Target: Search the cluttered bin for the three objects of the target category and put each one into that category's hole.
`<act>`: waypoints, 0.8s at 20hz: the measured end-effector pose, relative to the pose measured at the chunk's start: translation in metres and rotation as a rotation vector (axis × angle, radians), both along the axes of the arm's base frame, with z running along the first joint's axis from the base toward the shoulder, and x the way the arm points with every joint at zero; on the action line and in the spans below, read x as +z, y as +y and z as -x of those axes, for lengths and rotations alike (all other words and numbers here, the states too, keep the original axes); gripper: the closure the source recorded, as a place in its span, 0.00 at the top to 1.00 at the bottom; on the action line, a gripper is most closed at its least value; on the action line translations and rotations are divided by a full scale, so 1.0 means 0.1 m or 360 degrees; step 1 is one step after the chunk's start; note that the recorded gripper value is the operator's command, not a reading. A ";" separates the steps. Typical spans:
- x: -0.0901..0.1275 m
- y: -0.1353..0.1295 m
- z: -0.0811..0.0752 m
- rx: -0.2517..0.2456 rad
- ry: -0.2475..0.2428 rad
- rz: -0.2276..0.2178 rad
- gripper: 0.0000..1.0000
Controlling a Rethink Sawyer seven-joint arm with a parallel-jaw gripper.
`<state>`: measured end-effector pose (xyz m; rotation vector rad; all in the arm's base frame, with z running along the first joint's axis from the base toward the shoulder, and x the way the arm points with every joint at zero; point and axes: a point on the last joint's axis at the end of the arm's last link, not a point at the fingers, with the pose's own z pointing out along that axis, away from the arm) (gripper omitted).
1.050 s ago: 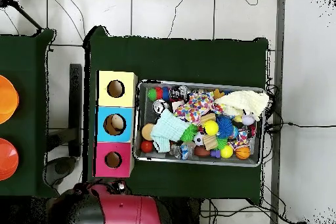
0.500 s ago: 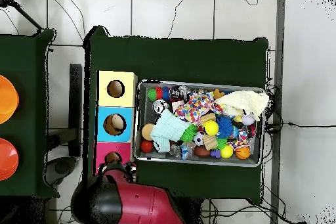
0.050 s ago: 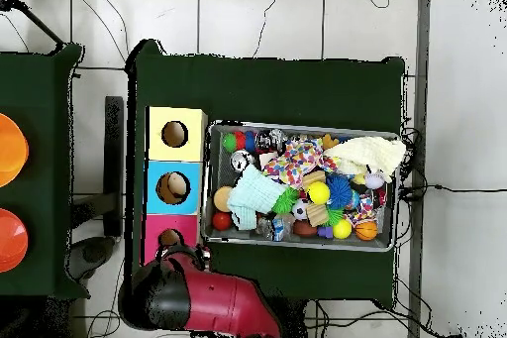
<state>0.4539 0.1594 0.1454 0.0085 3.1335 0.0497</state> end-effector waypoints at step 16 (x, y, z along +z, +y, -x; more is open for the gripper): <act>0.03 0.36 -0.06 0.0110 0.0165 -0.0042 1.00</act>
